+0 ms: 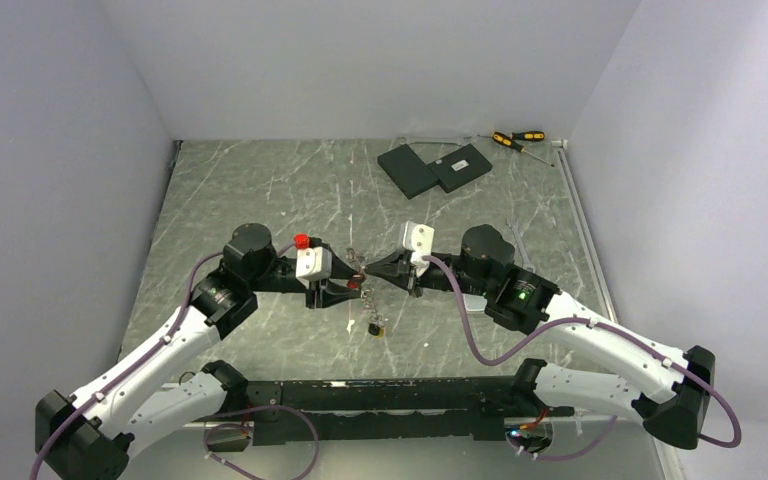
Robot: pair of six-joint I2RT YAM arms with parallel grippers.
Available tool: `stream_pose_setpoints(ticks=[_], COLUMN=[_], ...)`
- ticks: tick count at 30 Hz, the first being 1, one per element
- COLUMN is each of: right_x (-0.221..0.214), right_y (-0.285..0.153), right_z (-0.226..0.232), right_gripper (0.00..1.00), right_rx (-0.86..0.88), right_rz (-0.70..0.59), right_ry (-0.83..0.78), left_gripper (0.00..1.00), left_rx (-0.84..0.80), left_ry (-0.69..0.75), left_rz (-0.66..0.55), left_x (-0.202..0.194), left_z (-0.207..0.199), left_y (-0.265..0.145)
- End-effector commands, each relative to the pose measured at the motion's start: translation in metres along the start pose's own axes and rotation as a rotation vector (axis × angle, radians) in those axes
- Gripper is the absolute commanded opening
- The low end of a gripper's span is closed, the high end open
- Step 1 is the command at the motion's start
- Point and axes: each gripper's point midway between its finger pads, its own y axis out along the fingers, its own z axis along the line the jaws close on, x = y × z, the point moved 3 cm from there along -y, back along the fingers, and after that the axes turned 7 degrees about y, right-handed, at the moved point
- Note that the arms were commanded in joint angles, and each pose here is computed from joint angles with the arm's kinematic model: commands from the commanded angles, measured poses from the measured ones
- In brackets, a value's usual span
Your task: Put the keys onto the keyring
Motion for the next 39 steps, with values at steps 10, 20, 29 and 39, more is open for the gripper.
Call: stream_pose_setpoints(ticks=[10, 20, 29, 39], right_x=[0.038, 0.034, 0.012, -0.011], right_y=[-0.003, -0.011, -0.002, 0.003], right_z=[0.001, -0.001, -0.002, -0.005], right_gripper=[0.0, 0.0, 0.0, 0.0], right_rx=[0.007, -0.027, -0.017, -0.021], right_rz=[-0.143, -0.125, -0.043, 0.072], right_ry=[-0.044, -0.055, -0.012, 0.0], left_gripper=[0.12, 0.0, 0.0, 0.0], left_rx=[-0.004, 0.006, 0.022, 0.027], left_ry=[0.013, 0.019, 0.054, 0.053], left_rz=[-0.026, -0.002, 0.011, 0.021], left_x=[0.009, 0.007, 0.009, 0.007], left_z=[0.002, 0.003, 0.002, 0.004], left_y=[0.002, -0.001, -0.006, -0.006])
